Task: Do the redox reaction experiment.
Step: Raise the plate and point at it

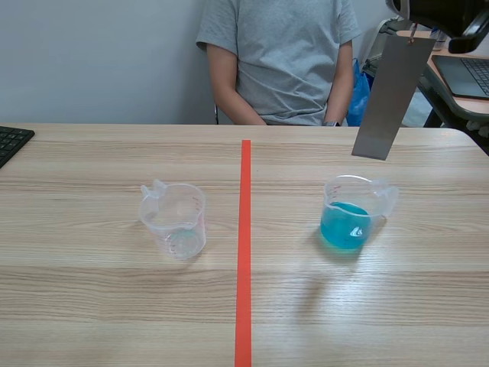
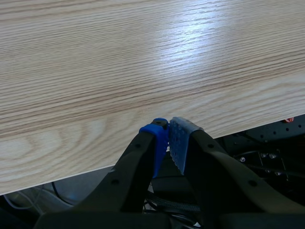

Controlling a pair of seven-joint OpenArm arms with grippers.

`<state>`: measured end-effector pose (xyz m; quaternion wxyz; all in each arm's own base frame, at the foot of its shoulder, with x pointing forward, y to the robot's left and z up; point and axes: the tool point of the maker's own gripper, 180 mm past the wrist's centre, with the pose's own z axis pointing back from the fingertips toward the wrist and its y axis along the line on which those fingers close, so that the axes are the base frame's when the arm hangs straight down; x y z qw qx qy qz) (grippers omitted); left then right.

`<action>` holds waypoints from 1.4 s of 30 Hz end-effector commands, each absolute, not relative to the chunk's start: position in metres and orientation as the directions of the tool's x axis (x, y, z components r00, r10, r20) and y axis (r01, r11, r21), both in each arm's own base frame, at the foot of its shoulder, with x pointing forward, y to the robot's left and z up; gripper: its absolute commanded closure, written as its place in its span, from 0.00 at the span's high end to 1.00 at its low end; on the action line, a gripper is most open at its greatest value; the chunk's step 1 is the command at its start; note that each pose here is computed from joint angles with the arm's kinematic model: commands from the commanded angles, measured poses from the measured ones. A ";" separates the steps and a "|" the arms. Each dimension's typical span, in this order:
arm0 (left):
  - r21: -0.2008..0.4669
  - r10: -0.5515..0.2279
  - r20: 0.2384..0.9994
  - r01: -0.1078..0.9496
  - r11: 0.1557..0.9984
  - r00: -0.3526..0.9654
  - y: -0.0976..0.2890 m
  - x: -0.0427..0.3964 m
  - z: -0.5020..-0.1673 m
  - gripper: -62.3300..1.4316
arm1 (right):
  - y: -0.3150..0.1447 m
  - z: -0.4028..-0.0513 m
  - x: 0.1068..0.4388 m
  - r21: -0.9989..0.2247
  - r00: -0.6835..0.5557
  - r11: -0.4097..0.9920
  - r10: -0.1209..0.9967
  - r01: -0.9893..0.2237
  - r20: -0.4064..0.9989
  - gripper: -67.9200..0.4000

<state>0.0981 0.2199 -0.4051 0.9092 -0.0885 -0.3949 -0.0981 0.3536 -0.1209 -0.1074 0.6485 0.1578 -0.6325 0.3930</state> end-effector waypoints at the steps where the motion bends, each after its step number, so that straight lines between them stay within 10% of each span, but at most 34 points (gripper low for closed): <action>1: -0.080 -0.106 0.751 0.249 0.965 0.651 0.221 0.103 -0.400 0.10 | -0.123 -0.089 0.353 -0.327 -0.159 0.636 0.307 -0.699 0.938 0.02; 15: -0.060 -0.155 0.788 0.324 0.944 0.596 0.222 0.116 -0.383 0.10 | -0.122 -0.089 0.353 -0.326 -0.160 0.636 0.306 -0.700 0.939 0.02; 27: -0.073 -0.247 0.900 0.684 0.726 0.359 0.172 0.178 -0.295 0.10 | -0.122 -0.089 0.353 -0.324 -0.160 0.636 0.303 -0.701 0.940 0.02; 42: -0.002 -0.180 0.976 0.840 0.542 0.118 0.095 0.253 -0.230 0.10 | -0.122 -0.089 0.353 -0.324 -0.160 0.636 0.302 -0.701 0.940 0.02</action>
